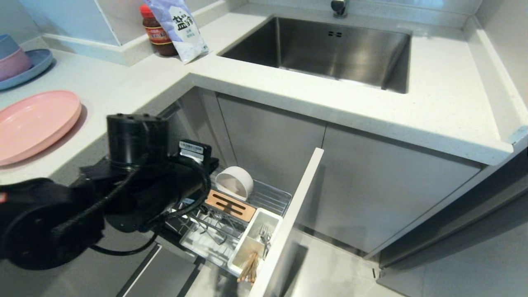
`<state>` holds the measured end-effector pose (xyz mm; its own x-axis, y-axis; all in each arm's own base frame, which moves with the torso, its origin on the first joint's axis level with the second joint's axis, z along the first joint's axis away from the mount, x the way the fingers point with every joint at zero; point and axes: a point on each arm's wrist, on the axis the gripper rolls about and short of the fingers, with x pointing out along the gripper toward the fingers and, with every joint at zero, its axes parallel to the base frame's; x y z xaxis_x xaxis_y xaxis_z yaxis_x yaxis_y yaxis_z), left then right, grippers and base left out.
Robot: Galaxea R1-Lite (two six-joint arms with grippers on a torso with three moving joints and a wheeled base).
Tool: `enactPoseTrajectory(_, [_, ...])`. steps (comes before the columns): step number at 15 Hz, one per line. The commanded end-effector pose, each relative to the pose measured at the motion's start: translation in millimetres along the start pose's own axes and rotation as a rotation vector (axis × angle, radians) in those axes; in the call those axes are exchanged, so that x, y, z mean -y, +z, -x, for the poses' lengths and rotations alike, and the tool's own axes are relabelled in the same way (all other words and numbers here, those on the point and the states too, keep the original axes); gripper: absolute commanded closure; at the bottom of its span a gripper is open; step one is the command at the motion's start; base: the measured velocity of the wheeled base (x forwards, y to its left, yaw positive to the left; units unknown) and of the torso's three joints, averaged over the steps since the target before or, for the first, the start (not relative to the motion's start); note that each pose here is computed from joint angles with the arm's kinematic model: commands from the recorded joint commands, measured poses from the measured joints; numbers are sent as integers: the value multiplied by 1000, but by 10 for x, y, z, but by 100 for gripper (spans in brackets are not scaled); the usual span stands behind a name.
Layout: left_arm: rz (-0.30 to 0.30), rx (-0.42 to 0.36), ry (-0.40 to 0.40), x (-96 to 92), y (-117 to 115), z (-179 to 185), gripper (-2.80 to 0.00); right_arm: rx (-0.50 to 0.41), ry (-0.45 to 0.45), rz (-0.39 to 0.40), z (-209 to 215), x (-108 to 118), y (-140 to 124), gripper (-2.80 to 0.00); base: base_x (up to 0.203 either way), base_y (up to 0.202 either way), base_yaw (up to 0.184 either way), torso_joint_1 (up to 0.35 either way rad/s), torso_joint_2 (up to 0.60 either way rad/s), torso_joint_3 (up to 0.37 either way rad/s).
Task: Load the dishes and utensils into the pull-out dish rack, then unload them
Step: Pick up the plate and place it in the cupboard
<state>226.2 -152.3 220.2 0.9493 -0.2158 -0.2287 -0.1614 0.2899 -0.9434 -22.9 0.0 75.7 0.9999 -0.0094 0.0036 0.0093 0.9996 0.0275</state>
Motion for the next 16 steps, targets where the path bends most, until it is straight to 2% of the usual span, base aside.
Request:
enactPoseTrajectory(1, [-99,2,-215,435,165,564,0,1,0,0,1,0,-4,0,0,0,0,0,0,0])
enactPoseTrajectory(4, [-516,67,-365,770,261,851,0,1,1,0,1,0,-4,0,0,0,0,0,0,0])
enactPoseTrajectory(6, [-725,175,-455,1076,399,1007,0,1,0,0,1,0,-4,0,0,0,0,0,0,0])
enactPoseTrajectory(7, [-797,233,-459,1182,495,1050,0,1,0,0,1,0,-4,0,0,0,0,0,0,0])
enactPoseTrajectory(8, [-849,286,-431,1244,601,1048,0,1,1,0,1,0,-4,0,0,0,0,0,0,0])
enactPoseTrajectory(10, [-941,350,-304,1240,790,946,0,1,0,0,1,0,-4,0,0,0,0,0,0,0])
enactPoseTrajectory(12, [-1001,422,-149,1180,1049,881,0,1,0,0,1,0,-4,0,0,0,0,0,0,0])
enactPoseTrajectory(13, [-1048,450,-31,1132,1226,882,0,1,2,0,1,0,-4,0,0,0,0,0,0,0])
enactPoseTrajectory(14, [-1097,429,78,1096,1332,923,0,1,0,0,1,0,-4,0,0,0,0,0,0,0])
enactPoseTrajectory(16, [-1127,460,196,1063,1468,957,0,1,0,0,1,0,-4,0,0,0,0,0,0,0])
